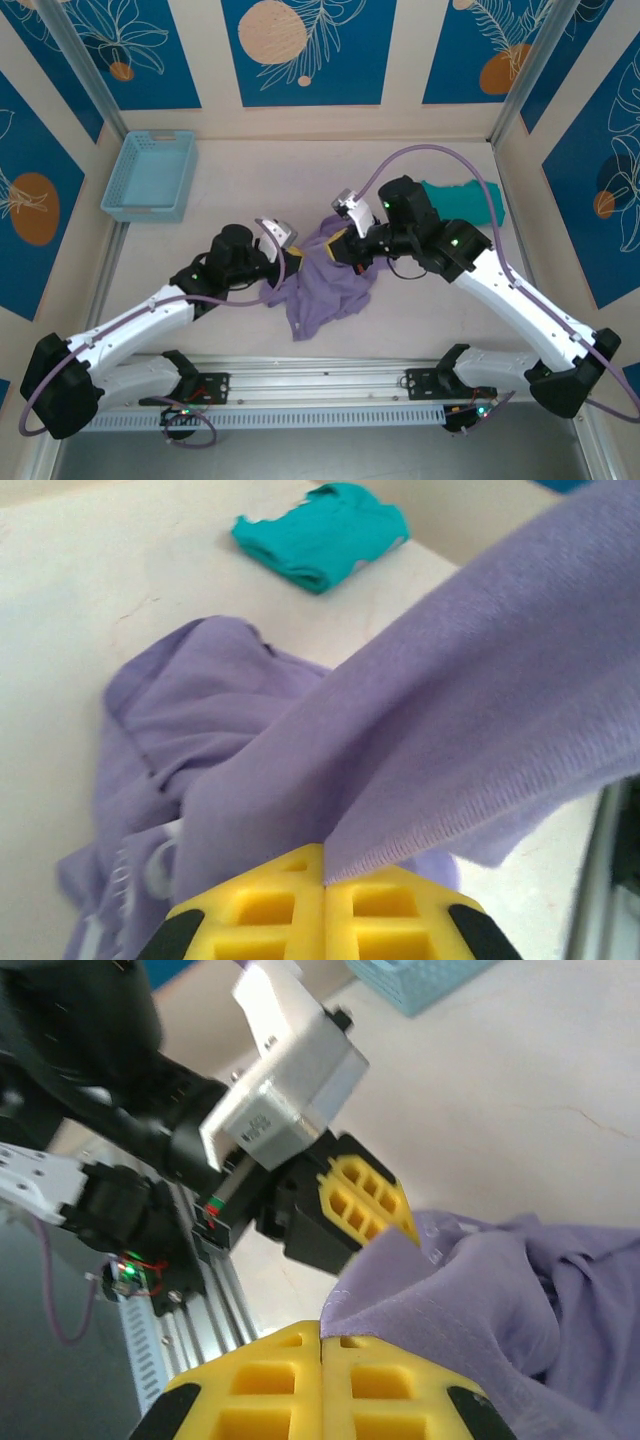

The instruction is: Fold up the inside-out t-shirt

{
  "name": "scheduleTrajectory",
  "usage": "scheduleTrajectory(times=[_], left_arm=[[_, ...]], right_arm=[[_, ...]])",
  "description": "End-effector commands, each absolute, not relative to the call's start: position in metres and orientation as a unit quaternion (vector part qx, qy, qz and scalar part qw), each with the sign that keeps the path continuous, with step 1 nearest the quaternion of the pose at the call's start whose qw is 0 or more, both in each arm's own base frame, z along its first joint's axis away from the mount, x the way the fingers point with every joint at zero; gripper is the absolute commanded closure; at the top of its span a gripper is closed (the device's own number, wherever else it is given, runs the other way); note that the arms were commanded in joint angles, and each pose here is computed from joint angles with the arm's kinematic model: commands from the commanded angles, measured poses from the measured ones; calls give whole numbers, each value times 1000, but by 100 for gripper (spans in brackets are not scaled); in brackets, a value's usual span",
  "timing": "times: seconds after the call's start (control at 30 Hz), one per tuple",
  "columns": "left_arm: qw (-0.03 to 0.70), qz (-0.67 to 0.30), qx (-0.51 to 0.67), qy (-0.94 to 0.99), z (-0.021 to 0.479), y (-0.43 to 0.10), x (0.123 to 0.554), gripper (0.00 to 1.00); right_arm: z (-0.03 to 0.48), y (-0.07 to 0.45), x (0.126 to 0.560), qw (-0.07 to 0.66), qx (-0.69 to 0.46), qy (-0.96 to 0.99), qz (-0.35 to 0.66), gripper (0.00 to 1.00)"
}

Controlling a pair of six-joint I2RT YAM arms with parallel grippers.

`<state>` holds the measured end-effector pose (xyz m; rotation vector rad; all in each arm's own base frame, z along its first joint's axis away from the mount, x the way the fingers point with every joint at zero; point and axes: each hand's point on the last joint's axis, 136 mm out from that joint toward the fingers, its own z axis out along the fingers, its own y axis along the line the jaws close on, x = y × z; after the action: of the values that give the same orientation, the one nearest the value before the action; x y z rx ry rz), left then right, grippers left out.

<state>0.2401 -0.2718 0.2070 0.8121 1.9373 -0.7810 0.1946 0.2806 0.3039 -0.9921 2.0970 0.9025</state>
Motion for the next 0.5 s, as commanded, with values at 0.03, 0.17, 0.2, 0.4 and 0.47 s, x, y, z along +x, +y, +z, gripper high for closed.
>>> scheduleTrajectory(times=[0.03, 0.17, 0.2, 0.4, 0.47], left_arm=[[426, -212, 301, 827, 186, -244, 257, 100], [429, -181, 280, 840, 181, -232, 262, 100], [431, -180, 277, 840, 181, -230, 262, 100], [450, -245, 310, 801, 197, -244, 243, 61], [462, -268, 321, 782, 207, -248, 235, 54]], right_arm=[[276, 281, 202, 295, -383, 835, 263, 100], [256, 298, 210, 259, -360, 854, 273, 100], [254, 306, 210, 250, -355, 852, 294, 100], [251, 326, 216, 200, -312, 835, 406, 100], [253, 324, 219, 196, -301, 832, 422, 100]])
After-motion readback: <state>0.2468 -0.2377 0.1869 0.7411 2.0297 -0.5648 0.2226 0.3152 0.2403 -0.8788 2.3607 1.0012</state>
